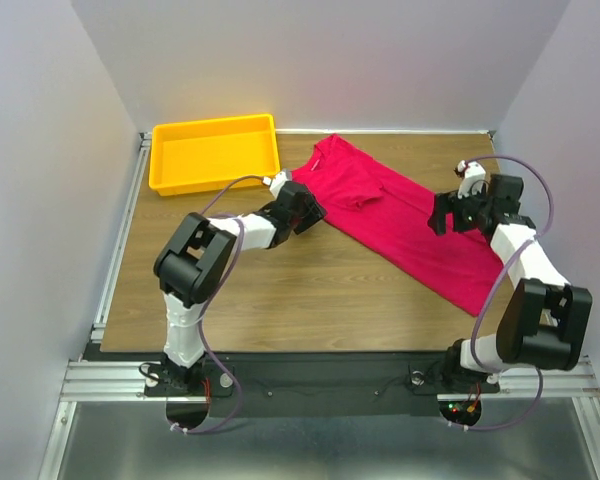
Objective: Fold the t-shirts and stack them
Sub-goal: Fold the tshirt
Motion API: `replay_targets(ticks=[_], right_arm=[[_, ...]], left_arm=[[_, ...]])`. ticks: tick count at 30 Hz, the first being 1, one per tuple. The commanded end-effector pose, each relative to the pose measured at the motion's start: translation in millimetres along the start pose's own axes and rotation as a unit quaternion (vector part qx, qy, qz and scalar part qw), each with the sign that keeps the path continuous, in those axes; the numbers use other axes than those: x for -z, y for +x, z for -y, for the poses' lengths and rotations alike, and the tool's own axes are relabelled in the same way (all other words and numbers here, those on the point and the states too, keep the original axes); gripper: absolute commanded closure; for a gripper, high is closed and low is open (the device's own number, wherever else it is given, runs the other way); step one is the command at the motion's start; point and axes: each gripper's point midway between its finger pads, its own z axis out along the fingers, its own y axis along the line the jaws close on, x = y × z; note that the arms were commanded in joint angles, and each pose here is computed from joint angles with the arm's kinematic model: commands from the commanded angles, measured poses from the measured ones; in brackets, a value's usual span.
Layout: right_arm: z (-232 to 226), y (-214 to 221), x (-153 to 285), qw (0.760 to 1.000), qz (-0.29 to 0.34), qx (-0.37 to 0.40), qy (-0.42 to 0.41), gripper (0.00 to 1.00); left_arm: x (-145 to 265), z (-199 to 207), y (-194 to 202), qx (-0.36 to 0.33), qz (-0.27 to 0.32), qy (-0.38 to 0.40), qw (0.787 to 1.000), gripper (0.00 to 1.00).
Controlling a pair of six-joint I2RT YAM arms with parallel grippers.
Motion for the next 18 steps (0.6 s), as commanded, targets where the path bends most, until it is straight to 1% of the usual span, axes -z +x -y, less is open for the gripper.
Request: replay_targets(ticks=[1, 3, 8, 10, 11, 14, 15, 16, 18], right_arm=[[-8, -30, 22, 0.998, 0.058, 0.016, -0.006, 0.05], [-9, -27, 25, 0.998, 0.059, 0.007, -0.004, 0.05], [-13, -26, 28, 0.998, 0.062, -0.004, -0.011, 0.05], [-14, -26, 29, 0.998, 0.064, -0.005, -0.011, 0.05], [-15, -26, 31, 0.998, 0.066, -0.005, -0.011, 0.05], [-18, -28, 35, 0.997, 0.072, -0.002, -0.011, 0.05], [-18, -29, 36, 0.997, 0.074, -0.002, -0.011, 0.05], [-19, -29, 37, 0.997, 0.075, -0.001, -0.011, 0.05], [-19, -28, 38, 0.997, 0.075, -0.001, -0.01, 0.05]], left_arm=[[-12, 13, -18, 0.025, 0.034, -0.042, 0.998, 0.42], [-19, -6, -8, 0.022, 0.018, -0.085, 0.996, 0.45], [-31, -12, -4, 0.013, 0.011, -0.102, 0.995, 0.47], [-38, -18, 0, -0.004, 0.002, -0.113, 0.994, 0.55], [-44, -19, 2, -0.009, -0.006, -0.115, 0.993, 0.65], [-50, -19, 3, -0.025, -0.013, -0.114, 0.993, 0.81], [-50, -21, 3, -0.028, -0.016, -0.118, 0.993, 0.82], [-50, -23, 3, -0.032, -0.017, -0.119, 0.992, 0.86], [-50, -26, 0, -0.047, -0.018, -0.12, 0.991, 0.87]])
